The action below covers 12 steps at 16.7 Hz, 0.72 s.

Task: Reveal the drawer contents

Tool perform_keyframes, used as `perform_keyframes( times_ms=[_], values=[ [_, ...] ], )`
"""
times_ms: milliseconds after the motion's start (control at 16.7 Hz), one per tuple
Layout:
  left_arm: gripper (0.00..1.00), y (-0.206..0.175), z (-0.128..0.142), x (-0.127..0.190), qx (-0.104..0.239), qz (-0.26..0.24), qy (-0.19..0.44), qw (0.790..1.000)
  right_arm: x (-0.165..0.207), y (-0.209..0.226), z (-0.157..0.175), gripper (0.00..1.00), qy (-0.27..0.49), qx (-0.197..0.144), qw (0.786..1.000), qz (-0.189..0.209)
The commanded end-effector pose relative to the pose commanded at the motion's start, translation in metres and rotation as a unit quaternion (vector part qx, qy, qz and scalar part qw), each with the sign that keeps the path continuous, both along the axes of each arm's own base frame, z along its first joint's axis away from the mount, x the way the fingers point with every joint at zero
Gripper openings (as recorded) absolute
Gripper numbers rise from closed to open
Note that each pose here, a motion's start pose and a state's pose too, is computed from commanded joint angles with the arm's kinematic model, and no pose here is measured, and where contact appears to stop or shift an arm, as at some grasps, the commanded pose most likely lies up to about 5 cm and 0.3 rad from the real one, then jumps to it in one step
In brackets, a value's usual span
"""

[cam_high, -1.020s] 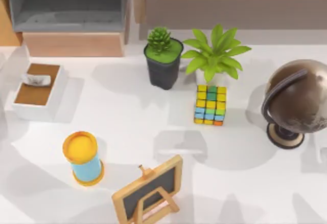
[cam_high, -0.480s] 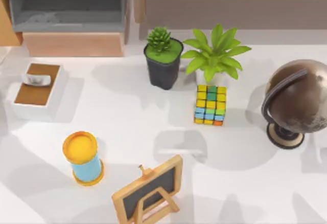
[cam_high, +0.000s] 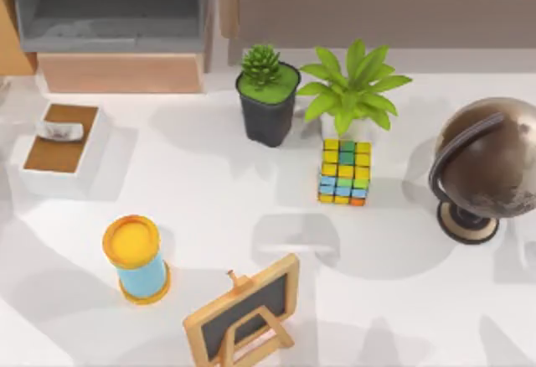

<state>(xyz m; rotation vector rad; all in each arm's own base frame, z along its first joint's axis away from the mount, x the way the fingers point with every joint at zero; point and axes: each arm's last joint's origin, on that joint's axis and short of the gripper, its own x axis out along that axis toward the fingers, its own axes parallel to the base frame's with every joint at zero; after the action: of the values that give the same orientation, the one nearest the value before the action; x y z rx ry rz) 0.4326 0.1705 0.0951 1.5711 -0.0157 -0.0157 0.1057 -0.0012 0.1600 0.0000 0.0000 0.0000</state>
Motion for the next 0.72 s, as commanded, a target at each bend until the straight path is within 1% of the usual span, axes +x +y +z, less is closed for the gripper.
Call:
perform_keyframes(
  times_ms=[300,360,720],
  values=[
    [0.02,0.0000,0.0000,0.0000,0.000,0.000,0.000,1.000,0.0000,0.0000,0.0000,1.00,0.000,0.000,1.000,0.000],
    [0.00,0.0000,0.0000,0.0000,0.000,0.000,0.000,1.000,0.0000,0.0000,0.0000,1.00,0.000,0.000,1.000,0.000],
    [0.00,0.0000,0.0000,0.0000,0.000,0.000,0.000,1.000,0.0000,0.0000,0.0000,1.00,0.000,0.000,1.000,0.000]
  ],
)
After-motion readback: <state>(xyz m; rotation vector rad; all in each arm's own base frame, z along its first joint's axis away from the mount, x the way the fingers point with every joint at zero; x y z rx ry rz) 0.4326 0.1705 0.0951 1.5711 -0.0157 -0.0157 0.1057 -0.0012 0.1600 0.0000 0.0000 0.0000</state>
